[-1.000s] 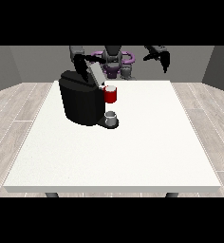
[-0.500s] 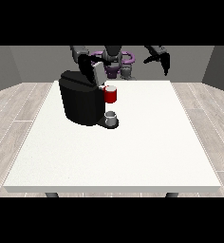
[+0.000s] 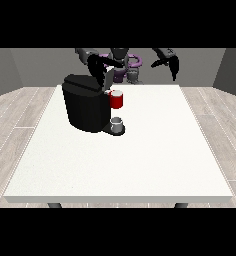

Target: Insert the coffee pod into the coffee machine and close the lid

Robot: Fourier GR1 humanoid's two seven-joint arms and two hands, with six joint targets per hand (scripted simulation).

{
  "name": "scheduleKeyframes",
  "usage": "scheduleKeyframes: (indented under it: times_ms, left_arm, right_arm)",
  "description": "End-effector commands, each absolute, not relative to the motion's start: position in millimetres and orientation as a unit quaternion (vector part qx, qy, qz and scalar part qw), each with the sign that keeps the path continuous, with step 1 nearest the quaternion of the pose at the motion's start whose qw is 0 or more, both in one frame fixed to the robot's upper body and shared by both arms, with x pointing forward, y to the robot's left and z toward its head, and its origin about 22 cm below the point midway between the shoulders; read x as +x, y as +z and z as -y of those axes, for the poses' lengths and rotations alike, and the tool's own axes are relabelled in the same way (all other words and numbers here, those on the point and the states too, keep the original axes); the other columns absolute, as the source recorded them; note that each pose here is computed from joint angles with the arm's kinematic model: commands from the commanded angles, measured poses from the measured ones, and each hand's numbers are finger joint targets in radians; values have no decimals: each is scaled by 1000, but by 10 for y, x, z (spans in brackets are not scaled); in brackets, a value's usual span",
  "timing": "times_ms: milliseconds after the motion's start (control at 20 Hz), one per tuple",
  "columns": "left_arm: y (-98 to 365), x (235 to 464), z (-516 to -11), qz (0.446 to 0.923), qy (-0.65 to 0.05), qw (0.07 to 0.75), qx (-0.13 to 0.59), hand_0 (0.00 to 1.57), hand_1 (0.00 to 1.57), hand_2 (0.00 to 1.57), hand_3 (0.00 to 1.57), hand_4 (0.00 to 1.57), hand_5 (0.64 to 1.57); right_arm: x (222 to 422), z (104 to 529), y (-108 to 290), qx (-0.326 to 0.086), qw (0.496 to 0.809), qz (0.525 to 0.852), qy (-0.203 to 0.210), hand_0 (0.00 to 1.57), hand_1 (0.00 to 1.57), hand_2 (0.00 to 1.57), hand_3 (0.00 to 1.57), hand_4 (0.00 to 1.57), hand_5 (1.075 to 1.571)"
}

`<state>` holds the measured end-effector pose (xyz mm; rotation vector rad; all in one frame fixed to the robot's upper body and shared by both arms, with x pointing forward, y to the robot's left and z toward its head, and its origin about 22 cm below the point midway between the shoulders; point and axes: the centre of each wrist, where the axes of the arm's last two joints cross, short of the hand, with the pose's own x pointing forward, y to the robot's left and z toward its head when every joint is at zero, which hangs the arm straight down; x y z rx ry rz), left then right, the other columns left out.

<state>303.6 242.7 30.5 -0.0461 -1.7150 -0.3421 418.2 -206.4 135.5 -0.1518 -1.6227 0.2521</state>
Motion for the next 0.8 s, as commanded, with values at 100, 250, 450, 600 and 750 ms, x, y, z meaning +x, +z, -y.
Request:
scheduleKeyframes:
  times_ms: [100, 250, 450, 600, 750]
  left_arm:
    - [467, 3149, -2352, 764, -170, 622, -24, 0, 0, 0, 0, 327, 1571]
    - [425, 3118, -2184, 763, -184, 618, -47, 0, 0, 0, 0, 331, 1571]
    - [607, 3271, -2222, 780, -178, 599, -45, 0, 0, 0, 0, 379, 1571]
    - [568, 3251, -2148, 770, -189, 607, -53, 0, 0, 0, 0, 438, 1571]
    - [611, 3258, -2140, 783, -196, 587, -61, 0, 0, 0, 0, 397, 1571]
  right_arm:
    - [4204, 1658, 1749, -65, 607, 771, 182, 0, 0, 0, 0, 87, 1571]
    - [4211, 1631, 2007, -79, 601, 777, 171, 0, 0, 0, 0, 219, 1571]
    - [4177, 1563, 2254, -97, 584, 786, 177, 0, 0, 0, 0, 241, 1571]
    - [4142, 1598, 2326, -100, 586, 787, 164, 0, 0, 0, 0, 127, 1571]
    - [4090, 1642, 2332, -114, 584, 785, 170, 0, 0, 0, 0, 87, 1571]
